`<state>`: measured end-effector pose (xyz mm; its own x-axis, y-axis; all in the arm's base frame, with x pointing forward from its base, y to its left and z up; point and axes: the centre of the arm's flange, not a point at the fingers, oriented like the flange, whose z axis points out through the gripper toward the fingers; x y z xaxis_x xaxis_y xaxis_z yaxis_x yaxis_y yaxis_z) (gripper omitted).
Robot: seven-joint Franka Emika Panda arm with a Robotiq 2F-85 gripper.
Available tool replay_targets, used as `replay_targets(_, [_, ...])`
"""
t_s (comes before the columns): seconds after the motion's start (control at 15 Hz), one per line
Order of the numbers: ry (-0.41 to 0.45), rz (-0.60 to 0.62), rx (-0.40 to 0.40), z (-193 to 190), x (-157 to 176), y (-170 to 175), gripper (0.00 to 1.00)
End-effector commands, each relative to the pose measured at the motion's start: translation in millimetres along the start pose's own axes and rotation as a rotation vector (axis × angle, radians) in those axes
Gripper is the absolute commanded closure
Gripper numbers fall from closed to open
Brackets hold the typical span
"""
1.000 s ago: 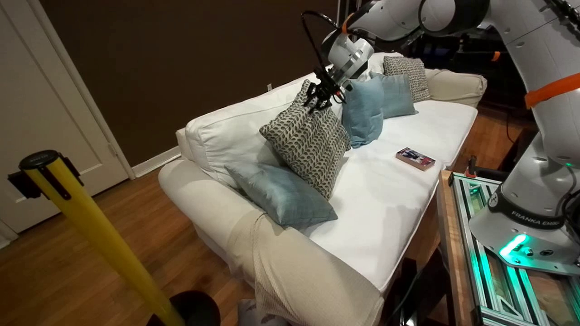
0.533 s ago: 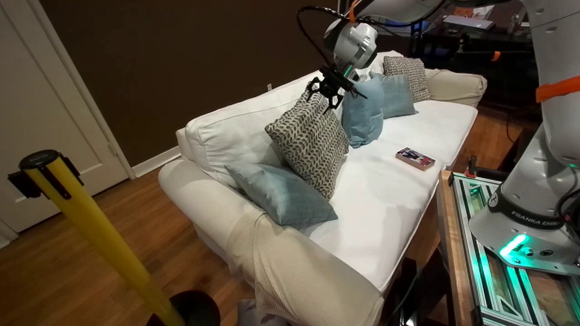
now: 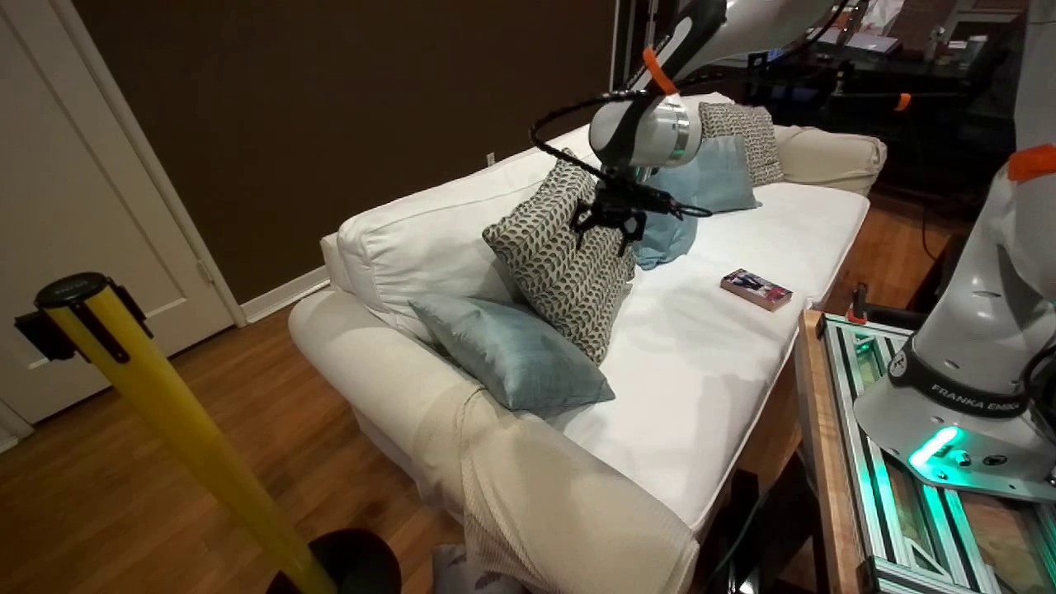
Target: Put the white and brown pillow upright on the sofa
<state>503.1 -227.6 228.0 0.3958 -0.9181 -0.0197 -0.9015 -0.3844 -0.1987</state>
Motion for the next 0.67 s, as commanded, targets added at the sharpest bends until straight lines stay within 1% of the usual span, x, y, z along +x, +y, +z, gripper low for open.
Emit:
replay_targets(0.0, [0.046,-0.152,-0.142,-6,-48,9,0.00])
replay_targets(0.07, [0.046,-0.219,-0.166,-5,-53,9,0.00])
replay_targets(0.13, [0.023,-0.150,-0.122,11,-35,2,0.00])
replay_targets(0.27, [0.027,-0.202,-0.150,11,-43,3,0.00])
replay_targets(0.6, [0.031,-0.210,-0.153,7,-43,6,0.00])
